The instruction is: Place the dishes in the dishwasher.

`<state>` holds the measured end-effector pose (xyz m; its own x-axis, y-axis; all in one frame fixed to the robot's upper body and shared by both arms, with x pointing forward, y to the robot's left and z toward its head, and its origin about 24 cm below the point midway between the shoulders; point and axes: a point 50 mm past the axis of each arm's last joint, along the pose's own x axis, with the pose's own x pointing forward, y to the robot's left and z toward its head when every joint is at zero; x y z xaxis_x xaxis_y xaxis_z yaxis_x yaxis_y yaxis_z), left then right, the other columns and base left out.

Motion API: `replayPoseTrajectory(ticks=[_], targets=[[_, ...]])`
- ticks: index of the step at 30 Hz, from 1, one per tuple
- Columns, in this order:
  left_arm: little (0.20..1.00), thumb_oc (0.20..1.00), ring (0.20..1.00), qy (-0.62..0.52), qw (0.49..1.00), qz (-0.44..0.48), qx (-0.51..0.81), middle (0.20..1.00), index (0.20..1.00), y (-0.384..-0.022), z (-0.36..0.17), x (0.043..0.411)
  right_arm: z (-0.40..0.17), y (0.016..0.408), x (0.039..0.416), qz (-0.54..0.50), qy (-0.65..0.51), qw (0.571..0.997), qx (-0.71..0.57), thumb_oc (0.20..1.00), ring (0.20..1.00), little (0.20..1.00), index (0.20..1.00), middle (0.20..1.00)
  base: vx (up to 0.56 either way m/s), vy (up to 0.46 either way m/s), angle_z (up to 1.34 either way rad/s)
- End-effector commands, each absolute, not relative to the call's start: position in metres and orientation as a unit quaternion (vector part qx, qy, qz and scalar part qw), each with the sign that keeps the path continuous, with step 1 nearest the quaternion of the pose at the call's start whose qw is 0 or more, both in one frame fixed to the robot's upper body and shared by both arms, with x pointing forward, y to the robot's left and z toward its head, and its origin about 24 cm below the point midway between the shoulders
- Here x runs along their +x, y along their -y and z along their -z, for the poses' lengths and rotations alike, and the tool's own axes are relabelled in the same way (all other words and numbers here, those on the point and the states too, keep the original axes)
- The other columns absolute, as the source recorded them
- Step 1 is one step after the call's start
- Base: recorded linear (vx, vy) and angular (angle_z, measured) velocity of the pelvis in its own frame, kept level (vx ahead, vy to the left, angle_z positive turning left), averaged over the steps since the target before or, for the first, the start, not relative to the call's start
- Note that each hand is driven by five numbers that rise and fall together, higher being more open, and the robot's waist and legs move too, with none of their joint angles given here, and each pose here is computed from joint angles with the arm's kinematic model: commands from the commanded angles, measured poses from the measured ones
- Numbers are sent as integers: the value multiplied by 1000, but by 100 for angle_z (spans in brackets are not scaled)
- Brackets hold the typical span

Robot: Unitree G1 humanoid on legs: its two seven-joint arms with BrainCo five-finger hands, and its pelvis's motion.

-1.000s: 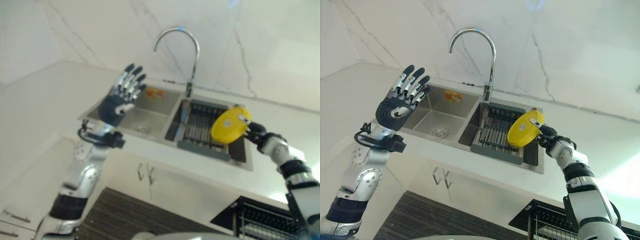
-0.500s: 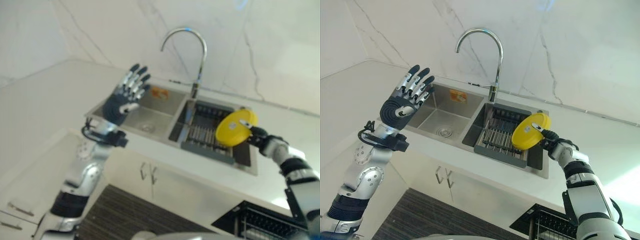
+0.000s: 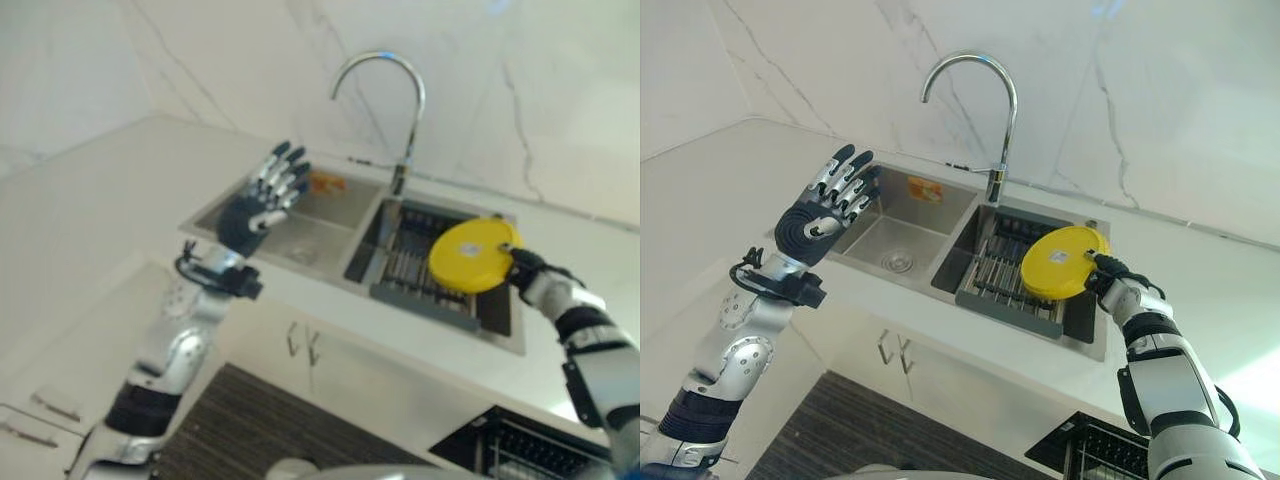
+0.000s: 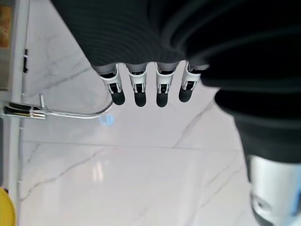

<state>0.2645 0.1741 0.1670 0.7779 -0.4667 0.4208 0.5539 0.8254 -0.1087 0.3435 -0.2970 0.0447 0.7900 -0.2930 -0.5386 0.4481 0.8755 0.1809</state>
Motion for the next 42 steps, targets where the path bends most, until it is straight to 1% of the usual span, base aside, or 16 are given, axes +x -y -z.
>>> replayPoseTrajectory(ticks=[1,5,9,15,17,19,20,21,24,26,31,34,37,38,39,42], targets=[[1000,1000,1000,210,923,301,-119,1000,1000,-167,-175,266,-117,298,376,187,-106,964,159,200,200,200,200,200,-37,21,5],[1000,1000,1000,213,919,306,-125,1000,1000,-164,-175,266,-125,294,380,185,-78,966,161,200,200,200,200,200,-62,28,5],[1000,1000,1000,210,918,309,-136,1000,1000,-164,-172,265,-137,294,381,175,-29,963,202,200,200,200,200,200,-77,27,0],[1000,1000,1000,144,911,345,-177,1000,1000,-165,-145,260,-158,300,374,131,47,961,239,200,200,200,200,200,-62,-17,-2],[1000,1000,1000,83,855,450,-244,1000,1000,-153,-127,249,-161,306,369,115,68,956,263,200,200,200,200,200,-47,-16,-3],[1000,1000,1000,51,807,528,-261,1000,1000,-144,-111,234,-163,310,365,99,84,951,280,200,200,200,200,200,-41,-3,-6],[1000,1000,1000,18,761,585,-278,1000,1000,-141,-96,219,-163,310,363,86,92,951,282,200,200,200,200,200,-47,7,-9],[1000,1000,1000,0,728,626,-279,1000,1000,-141,-85,207,-162,307,362,73,95,950,287,200,200,200,200,200,-51,14,-13],[1000,1000,1000,-16,653,714,-253,1000,1000,-151,-76,185,-159,303,355,36,96,949,298,200,200,200,200,200,-54,2,-30],[1000,1000,1000,-40,629,741,-234,1000,1000,-151,-75,178,-159,298,353,23,99,952,290,200,200,200,200,200,-41,-13,-21],[1000,1000,1000,-121,599,764,-207,1000,1000,-153,-64,165,-165,295,347,0,102,960,262,200,200,200,200,200,-41,-26,-22],[1000,1000,1000,-158,599,758,-204,1000,1000,-158,-53,157,-167,295,346,-4,104,961,256,200,200,200,200,200,-31,-41,-5],[1000,1000,1000,-216,627,719,-207,1000,1000,-168,-31,149,-174,292,343,-20,125,961,247,200,200,200,200,200,-23,-63,-3],[1000,1000,1000,-246,639,698,-209,1000,1000,-175,-20,145,-182,291,341,-12,153,961,231,200,200,200,200,200,-9,-101,-11],[1000,1000,1000,-291,665,653,-218,1000,1000,-185,2,135,-191,283,337,-18,190,958,214,200,200,200,200,200,-12,-99,-9],[1000,1000,1000,-332,696,574,-277,1000,1000,-198,29,121,-191,269,321,-36,230,946,226,200,200,200,200,200,-47,-36,-12]])
